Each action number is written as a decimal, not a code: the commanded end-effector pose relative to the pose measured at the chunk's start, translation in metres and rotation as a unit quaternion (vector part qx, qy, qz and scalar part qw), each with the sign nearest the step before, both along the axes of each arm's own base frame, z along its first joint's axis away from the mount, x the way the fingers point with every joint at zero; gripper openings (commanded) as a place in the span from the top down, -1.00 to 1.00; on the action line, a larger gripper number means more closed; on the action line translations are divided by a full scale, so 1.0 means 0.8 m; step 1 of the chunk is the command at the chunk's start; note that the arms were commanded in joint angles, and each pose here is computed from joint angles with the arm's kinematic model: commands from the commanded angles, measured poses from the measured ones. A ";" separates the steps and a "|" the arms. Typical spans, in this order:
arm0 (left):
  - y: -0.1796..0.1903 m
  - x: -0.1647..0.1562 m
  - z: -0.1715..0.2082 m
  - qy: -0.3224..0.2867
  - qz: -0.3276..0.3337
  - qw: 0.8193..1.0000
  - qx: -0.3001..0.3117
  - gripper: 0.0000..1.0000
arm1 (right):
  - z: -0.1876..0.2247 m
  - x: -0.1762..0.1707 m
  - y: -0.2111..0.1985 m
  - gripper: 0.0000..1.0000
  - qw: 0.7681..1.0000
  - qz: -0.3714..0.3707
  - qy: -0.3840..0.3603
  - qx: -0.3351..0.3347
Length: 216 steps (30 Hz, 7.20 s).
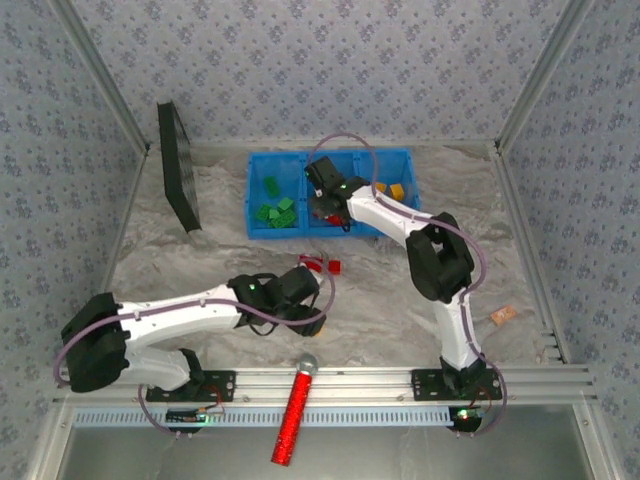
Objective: Sort the legos into containers by color
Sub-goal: Place the lego in the container, then pick up the lego from the middle-left of the table, then place the lego in the container, then pick up the lego from the center of the table, then place the lego in the container.
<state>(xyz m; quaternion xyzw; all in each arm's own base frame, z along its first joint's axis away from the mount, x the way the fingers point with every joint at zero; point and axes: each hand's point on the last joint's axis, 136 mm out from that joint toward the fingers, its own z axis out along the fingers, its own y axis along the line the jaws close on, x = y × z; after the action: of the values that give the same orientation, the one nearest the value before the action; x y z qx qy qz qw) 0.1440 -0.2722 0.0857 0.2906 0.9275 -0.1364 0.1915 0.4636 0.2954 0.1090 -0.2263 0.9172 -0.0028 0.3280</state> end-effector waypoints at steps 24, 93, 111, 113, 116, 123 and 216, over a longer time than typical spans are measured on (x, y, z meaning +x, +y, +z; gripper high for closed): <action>-0.045 -0.013 -0.067 0.032 0.012 0.999 0.030 -0.52 | -0.019 0.021 -0.001 -0.14 1.000 0.024 0.017 0.001; -0.307 0.350 0.053 -0.135 0.064 0.981 -0.125 0.34 | 0.053 -0.269 -0.344 -0.87 0.928 -0.313 0.052 0.193; -0.300 0.364 0.075 -0.158 0.072 0.978 -0.112 -0.22 | 0.048 -0.252 -0.336 -0.87 0.929 -0.302 0.060 0.207; -0.299 0.364 0.091 -0.168 0.069 0.977 -0.115 -0.23 | 0.047 -0.251 -0.334 -0.87 0.929 -0.300 0.063 0.209; -0.293 0.362 0.119 -0.181 0.064 0.974 -0.120 -0.25 | 0.047 -0.248 -0.327 -0.87 0.929 -0.291 0.065 0.220; -0.269 0.352 0.219 -0.221 0.048 0.962 -0.156 -0.37 | 0.038 -0.238 -0.279 -0.85 0.934 -0.252 0.074 0.244; 0.048 0.135 -0.027 0.062 0.227 0.971 -0.031 -0.58 | -0.041 0.010 -0.022 0.27 0.993 -0.060 0.102 0.021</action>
<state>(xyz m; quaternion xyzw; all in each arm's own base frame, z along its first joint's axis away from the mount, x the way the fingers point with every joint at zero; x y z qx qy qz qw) 0.2472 -0.2260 0.0570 0.0615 0.9764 -0.1286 0.1625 0.4729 0.2781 0.0808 -0.1548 0.9559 0.0325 0.2473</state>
